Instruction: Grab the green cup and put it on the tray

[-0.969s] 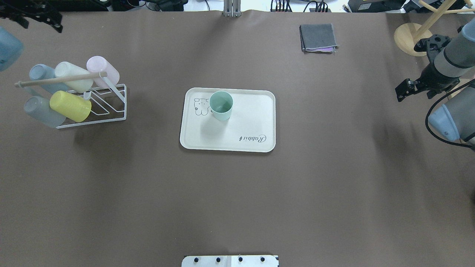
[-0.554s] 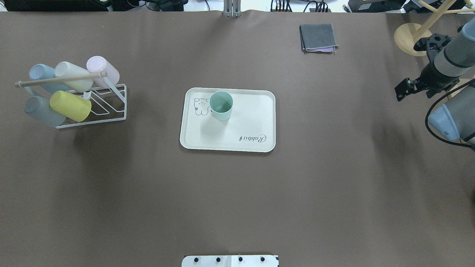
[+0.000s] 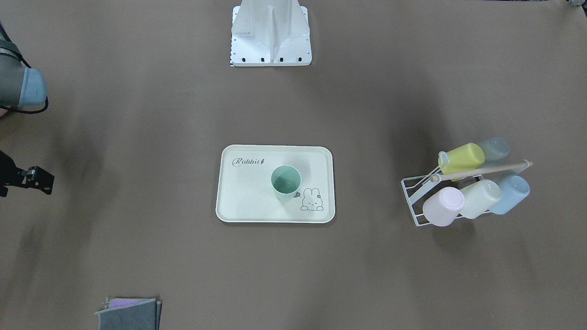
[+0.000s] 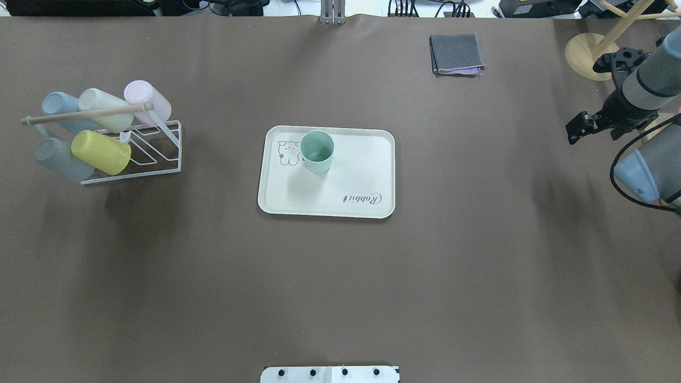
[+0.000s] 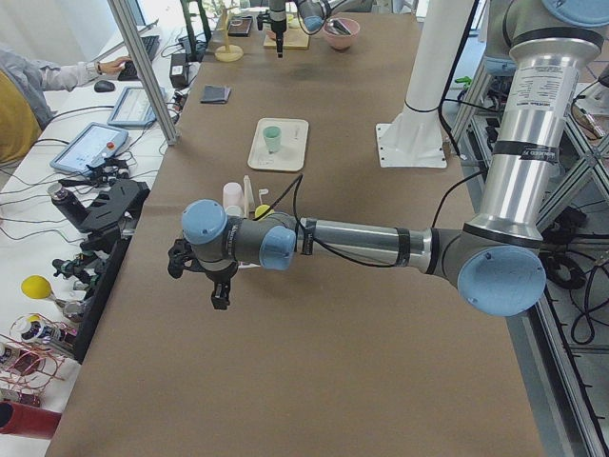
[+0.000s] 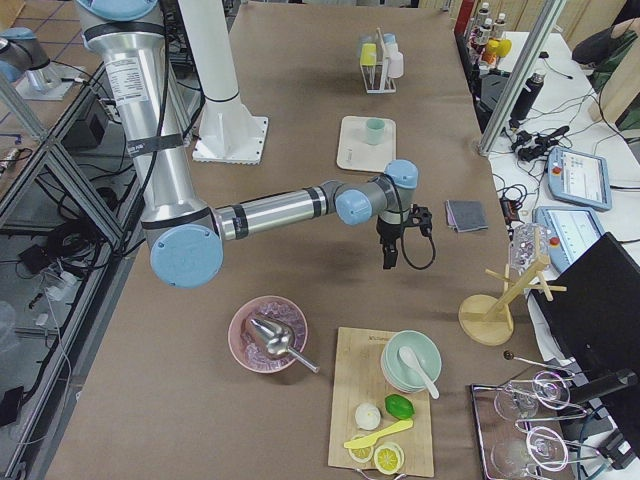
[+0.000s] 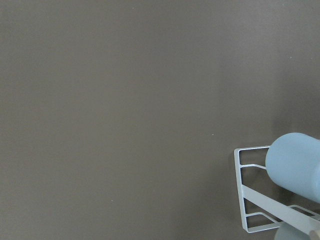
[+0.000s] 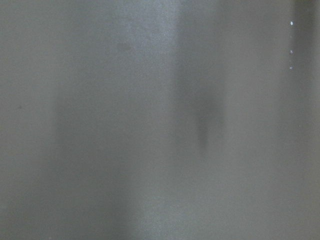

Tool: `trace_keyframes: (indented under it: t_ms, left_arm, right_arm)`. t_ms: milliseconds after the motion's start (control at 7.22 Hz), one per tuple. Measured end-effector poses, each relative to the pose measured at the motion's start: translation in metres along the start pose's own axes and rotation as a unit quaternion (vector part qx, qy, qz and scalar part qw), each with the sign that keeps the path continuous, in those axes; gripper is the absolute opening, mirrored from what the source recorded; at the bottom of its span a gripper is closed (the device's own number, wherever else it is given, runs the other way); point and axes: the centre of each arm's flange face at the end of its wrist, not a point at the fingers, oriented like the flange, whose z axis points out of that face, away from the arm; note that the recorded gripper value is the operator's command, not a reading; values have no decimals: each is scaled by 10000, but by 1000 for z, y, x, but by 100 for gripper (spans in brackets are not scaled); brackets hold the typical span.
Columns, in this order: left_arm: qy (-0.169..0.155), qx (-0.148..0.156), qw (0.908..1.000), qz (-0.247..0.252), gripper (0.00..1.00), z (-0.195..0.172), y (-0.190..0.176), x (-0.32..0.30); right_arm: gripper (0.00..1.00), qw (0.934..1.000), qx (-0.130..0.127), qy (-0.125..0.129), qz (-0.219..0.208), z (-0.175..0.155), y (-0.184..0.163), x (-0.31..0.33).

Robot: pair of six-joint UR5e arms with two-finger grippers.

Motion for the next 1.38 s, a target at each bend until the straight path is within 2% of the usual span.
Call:
trace_keyframes:
  t_ms: [138,415,831,1385]
  left_arm:
    - [-245,-92,9994,225,99,2,4,-10]
    - [-373,-289,9988,162,99,2,20,-29]
    - [-189,-236,9995,-7,99,-16,34,-35]
    - [-137,-340,9993,-115,99,-20,35,-29]
  right_arm:
    - [100,10000,-8,4,5,1,0,0]
    - [100,10000,-43,26,12,5,0,3]
    - [100,10000,-28,9,-76,22,-9,8]
    - [100,9999,-40,4,-100,29,-10,7]
